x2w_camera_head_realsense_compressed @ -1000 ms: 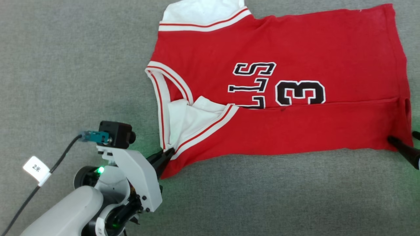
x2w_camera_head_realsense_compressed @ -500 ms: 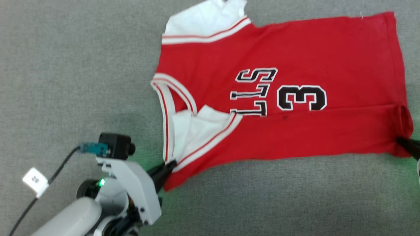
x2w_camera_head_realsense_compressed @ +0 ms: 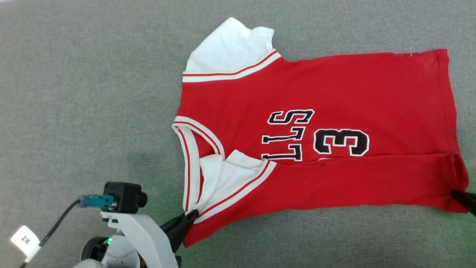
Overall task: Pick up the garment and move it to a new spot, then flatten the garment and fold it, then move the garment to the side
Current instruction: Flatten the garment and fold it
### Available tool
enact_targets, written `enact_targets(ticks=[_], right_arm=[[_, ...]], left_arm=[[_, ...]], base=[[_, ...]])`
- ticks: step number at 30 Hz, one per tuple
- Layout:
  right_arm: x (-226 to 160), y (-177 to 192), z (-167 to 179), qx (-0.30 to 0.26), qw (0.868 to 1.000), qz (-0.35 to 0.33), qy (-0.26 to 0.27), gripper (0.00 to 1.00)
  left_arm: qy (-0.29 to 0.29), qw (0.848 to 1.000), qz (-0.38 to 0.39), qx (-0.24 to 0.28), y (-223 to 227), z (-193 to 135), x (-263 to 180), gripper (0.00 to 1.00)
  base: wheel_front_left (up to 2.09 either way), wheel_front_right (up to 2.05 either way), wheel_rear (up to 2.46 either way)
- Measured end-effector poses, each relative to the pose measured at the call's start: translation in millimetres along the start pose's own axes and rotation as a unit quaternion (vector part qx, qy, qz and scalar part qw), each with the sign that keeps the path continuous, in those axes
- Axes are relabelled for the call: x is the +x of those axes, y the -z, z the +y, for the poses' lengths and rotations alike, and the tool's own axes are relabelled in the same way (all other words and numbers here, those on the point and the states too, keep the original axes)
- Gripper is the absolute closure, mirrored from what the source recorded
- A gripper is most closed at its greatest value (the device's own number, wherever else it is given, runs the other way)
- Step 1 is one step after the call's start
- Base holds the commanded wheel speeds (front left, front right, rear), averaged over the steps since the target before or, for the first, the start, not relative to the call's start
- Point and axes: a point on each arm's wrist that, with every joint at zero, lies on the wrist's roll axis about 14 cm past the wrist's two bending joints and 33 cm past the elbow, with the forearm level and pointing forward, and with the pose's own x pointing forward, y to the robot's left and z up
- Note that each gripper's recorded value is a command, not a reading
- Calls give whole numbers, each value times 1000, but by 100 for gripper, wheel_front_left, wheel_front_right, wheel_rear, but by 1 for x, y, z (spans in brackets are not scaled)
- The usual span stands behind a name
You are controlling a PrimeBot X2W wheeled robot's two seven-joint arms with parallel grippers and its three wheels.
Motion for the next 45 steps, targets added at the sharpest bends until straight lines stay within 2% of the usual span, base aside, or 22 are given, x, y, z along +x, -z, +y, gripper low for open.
enact_targets(ticks=[1,2,5,8,12,15,19,23,28,30,34,41,45], right_arm=[[-2,-1,0,0,1000,-6,2,0],[-4,-4,-1,3,1000,-18,5,0],[-12,-10,-4,17,999,-49,13,0],[-27,-23,-2,5,996,-92,19,0],[-51,-50,12,-17,985,-168,17,0],[-63,-69,28,-40,976,-214,8,0],[-62,-75,55,-58,972,-227,-24,0],[-58,-80,65,-65,970,-232,-37,0],[-50,-89,59,-61,968,-242,-33,0],[-48,-93,56,-56,966,-252,-30,0],[-42,-99,53,-48,962,-267,-28,0],[-31,-93,39,-34,962,-270,-12,0],[-28,-86,25,-25,965,-263,7,0]], left_arm=[[2,1000,-4,-4,-1,-1,-1,65],[1,1000,-10,-2,-2,-2,-2,0],[-3,999,-43,1,-16,-2,-8,0],[-13,996,-85,11,-36,2,-21,0],[-31,987,-148,58,-81,8,-42,0],[-22,983,-152,98,-107,3,-44,0],[0,979,-159,131,-154,-12,-36,0],[-7,970,-171,172,-206,-20,-18,0],[-18,964,-143,224,-244,-23,25,0],[-38,961,-123,244,-253,-15,45,0],[-49,966,-64,245,-252,-3,85,0],[-56,965,13,257,-239,15,141,0],[-44,968,65,236,-217,17,170,0]], base=[[0,0,0],[0,0,0],[0,0,0],[0,0,0],[0,0,0],[0,0,0],[0,0,0],[0,0,0],[0,0,0],[0,0,0],[0,0,0],[0,0,0],[0,0,0]])
